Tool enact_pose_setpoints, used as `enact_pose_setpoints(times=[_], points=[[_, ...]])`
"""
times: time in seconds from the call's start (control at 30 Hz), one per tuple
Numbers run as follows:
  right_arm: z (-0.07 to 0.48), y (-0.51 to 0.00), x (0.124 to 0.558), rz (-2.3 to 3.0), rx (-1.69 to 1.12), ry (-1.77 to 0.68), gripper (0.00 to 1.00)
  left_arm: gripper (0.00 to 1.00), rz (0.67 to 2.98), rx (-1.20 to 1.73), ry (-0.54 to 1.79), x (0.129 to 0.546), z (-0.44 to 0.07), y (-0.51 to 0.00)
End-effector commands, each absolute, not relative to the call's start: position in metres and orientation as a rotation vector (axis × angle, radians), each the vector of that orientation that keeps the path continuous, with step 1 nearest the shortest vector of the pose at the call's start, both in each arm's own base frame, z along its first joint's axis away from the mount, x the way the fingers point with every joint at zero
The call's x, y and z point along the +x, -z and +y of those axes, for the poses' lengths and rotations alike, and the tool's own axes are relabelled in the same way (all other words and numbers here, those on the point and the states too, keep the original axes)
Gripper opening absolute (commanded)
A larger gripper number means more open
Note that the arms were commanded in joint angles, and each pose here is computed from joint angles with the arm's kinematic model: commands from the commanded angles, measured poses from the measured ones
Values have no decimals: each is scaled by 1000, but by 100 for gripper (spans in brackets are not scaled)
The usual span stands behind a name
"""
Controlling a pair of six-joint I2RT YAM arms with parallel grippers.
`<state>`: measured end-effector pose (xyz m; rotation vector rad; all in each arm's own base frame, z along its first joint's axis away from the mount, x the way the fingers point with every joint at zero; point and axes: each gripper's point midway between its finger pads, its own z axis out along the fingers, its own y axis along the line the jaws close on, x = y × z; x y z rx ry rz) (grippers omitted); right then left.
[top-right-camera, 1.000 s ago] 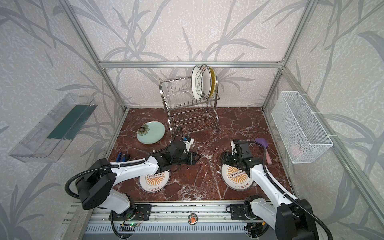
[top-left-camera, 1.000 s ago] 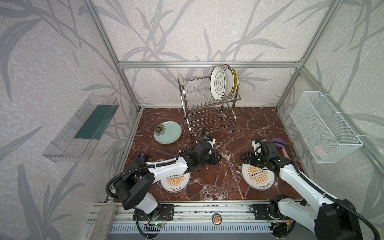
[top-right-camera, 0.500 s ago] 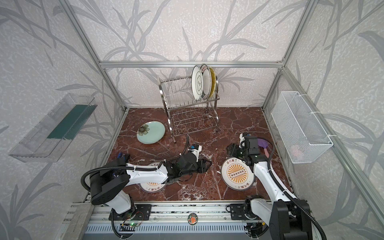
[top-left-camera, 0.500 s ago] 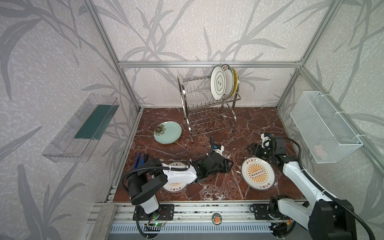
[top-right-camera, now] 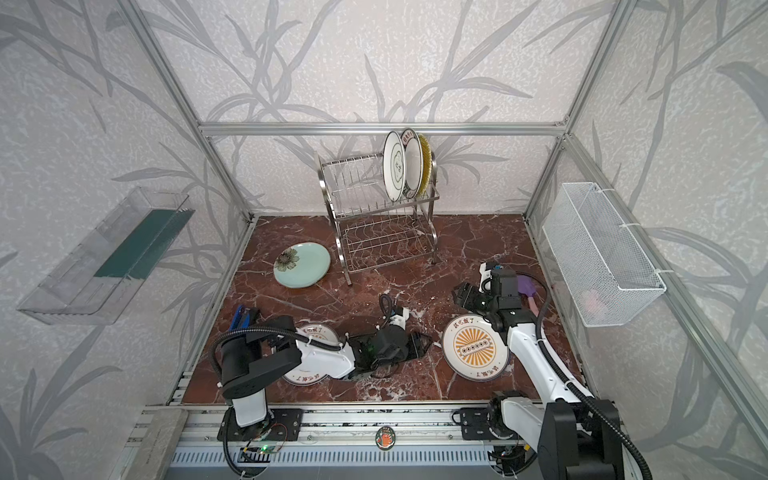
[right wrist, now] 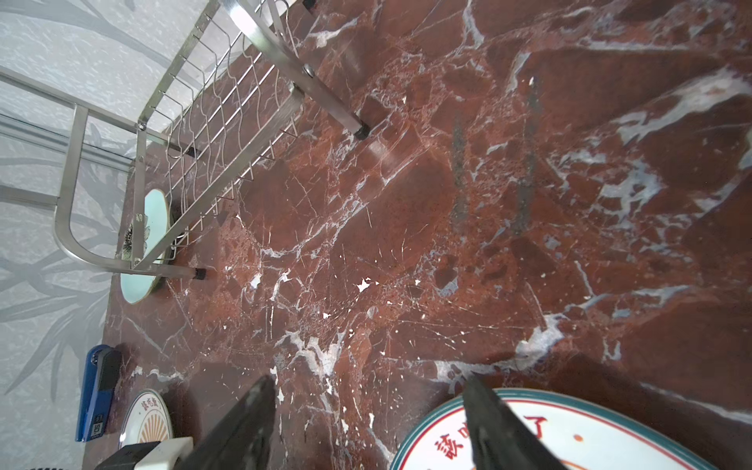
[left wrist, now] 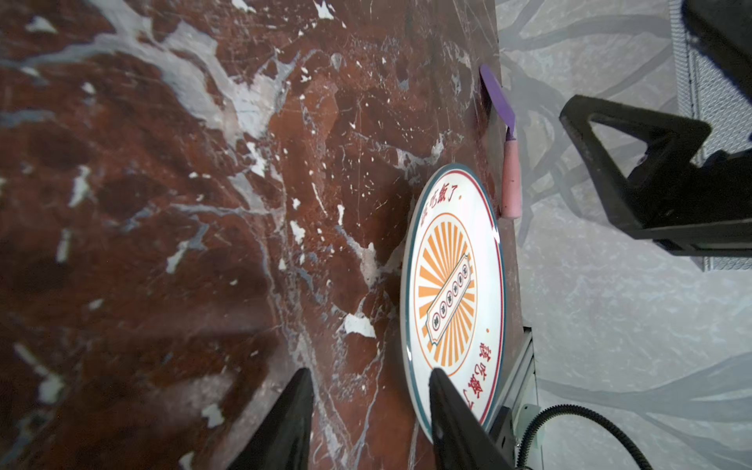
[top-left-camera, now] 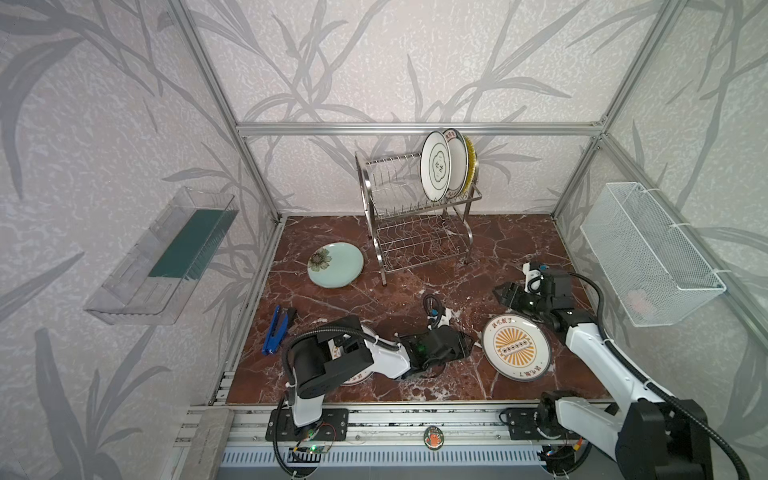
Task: Load the plates into the dish rack
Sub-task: 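Grasp the sunburst plate rim with the left gripper while the right gripper braces it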
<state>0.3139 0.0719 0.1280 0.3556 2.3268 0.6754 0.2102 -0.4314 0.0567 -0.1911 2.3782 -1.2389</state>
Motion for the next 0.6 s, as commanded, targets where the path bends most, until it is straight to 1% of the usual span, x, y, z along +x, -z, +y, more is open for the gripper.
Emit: enact_pose_setpoints(times=[0.0, 0.47, 0.57], points=[[73, -135, 316, 2290, 347, -700, 73, 45, 2340, -269, 1316, 216, -444, -63], [74, -138, 311, 2271, 348, -716, 73, 43, 2405, -241, 1404, 210, -482, -50], [72, -140, 311, 2266, 348, -710, 73, 39, 2422, -230, 1417, 209, -488, -48]])
